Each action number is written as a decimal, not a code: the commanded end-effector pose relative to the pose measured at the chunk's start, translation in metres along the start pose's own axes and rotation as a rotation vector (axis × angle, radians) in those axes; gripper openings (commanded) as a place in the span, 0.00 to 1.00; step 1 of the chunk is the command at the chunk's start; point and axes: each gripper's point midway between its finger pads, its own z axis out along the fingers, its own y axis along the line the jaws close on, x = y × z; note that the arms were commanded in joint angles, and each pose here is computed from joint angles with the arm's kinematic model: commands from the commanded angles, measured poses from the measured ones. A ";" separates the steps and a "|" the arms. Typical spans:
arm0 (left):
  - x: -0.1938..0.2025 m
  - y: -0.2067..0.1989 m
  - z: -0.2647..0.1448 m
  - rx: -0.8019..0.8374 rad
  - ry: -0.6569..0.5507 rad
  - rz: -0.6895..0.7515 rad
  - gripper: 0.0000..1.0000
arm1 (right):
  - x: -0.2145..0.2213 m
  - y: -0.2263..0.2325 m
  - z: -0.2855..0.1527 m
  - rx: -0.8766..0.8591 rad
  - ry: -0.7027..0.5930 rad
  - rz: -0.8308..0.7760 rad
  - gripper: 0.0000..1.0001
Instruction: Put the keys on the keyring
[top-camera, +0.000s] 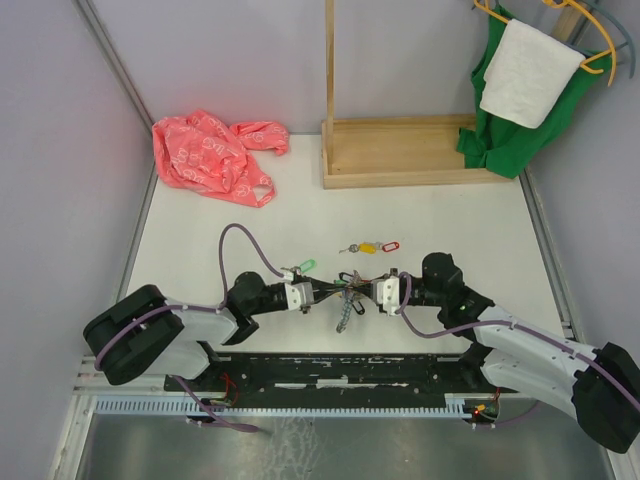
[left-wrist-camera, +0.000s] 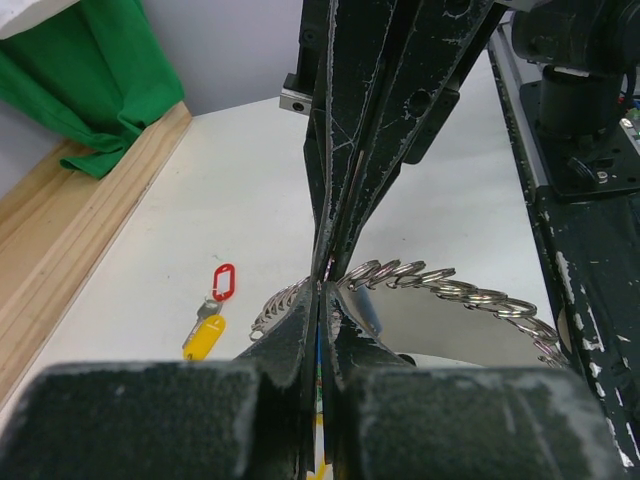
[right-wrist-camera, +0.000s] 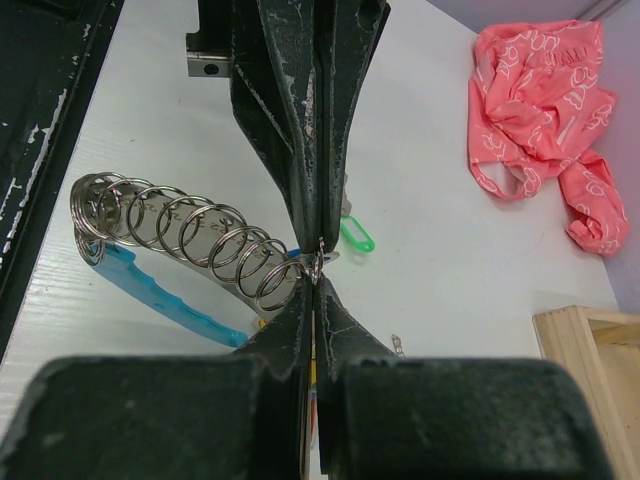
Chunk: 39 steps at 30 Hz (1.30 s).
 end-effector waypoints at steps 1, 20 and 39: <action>-0.019 0.003 0.001 0.023 -0.061 -0.016 0.03 | -0.036 -0.016 -0.001 0.033 -0.107 -0.119 0.01; -0.014 0.003 -0.009 0.130 -0.083 -0.219 0.03 | -0.054 -0.030 -0.009 0.185 -0.267 -0.067 0.01; 0.002 0.009 -0.002 0.110 -0.046 -0.334 0.15 | -0.074 -0.041 -0.013 0.256 -0.389 -0.067 0.01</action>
